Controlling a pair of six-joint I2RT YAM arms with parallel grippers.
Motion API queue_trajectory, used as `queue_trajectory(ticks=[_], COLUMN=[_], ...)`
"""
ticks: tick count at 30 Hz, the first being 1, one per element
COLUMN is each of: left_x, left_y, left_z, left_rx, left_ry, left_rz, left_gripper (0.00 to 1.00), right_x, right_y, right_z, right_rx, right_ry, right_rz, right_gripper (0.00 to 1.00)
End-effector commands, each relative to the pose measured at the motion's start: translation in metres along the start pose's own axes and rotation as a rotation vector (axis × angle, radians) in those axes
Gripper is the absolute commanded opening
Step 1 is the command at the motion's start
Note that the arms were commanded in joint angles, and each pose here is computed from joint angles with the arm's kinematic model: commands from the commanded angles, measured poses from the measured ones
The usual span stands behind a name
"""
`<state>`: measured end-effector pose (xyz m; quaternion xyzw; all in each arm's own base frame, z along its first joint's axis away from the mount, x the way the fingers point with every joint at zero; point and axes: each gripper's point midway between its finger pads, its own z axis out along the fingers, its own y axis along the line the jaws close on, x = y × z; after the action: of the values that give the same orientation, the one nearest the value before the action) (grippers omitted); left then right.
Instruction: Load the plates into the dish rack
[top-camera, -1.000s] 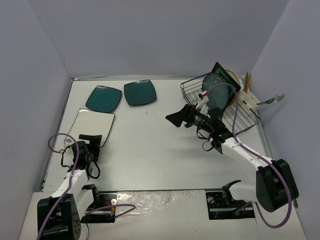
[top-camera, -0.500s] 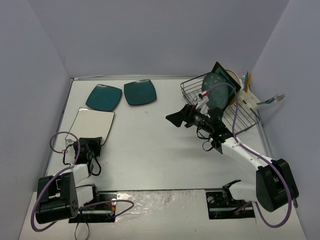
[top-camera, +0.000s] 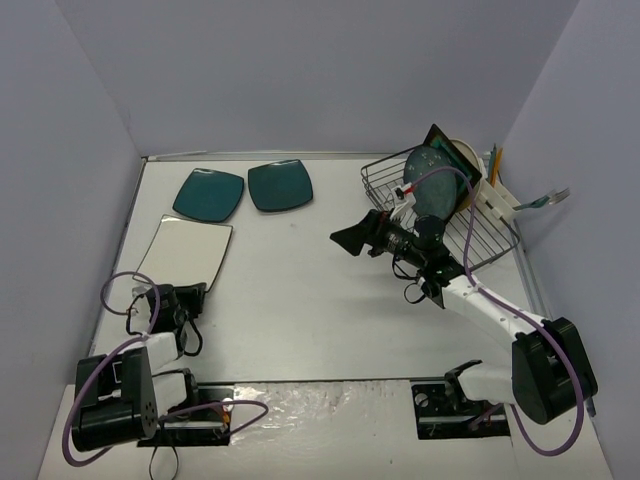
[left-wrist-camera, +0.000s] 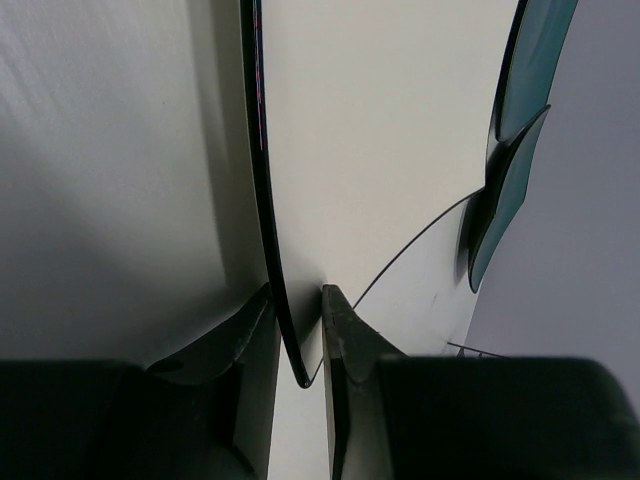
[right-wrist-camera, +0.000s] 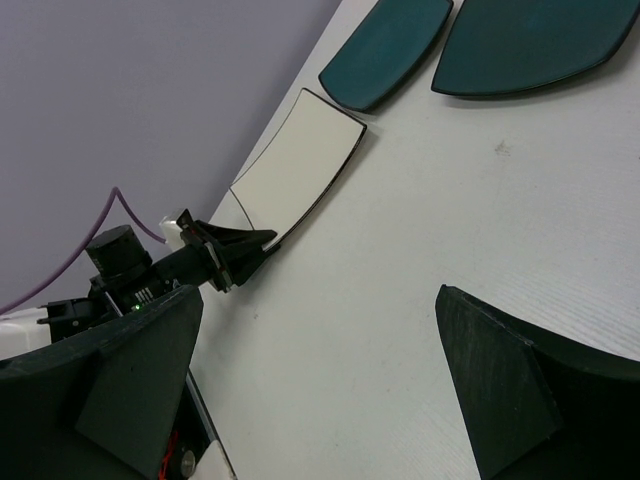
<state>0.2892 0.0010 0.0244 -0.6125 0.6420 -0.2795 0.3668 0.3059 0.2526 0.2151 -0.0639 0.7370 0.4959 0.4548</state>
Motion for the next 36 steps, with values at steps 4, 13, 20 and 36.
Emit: queue_trajectory(ticks=[4, 13, 20, 36], left_x=[0.043, 0.128, 0.159, 0.181], left_y=[0.012, -0.002, -0.025, -0.107], left_z=[-0.020, -0.042, -0.050, -0.082], left_rx=[-0.035, 0.032, 0.112, 0.307], left_ry=[0.193, 0.414, 0.470, 0.489], left_rz=[0.106, 0.307, 0.294, 0.207], left_gripper=[0.00, 0.00, 0.00, 0.00], right_x=[-0.010, 0.018, 0.053, 0.124], right_y=[0.012, 0.008, -0.004, -0.016], right_z=[0.007, 0.017, 0.014, 0.021], right_rx=[-0.043, -0.024, 0.042, 0.099], right_ry=[-0.041, 0.020, 0.065, 0.035], right_rz=[-0.035, 0.003, 0.074, 0.399], right_gripper=[1.00, 1.00, 1.00, 1.00])
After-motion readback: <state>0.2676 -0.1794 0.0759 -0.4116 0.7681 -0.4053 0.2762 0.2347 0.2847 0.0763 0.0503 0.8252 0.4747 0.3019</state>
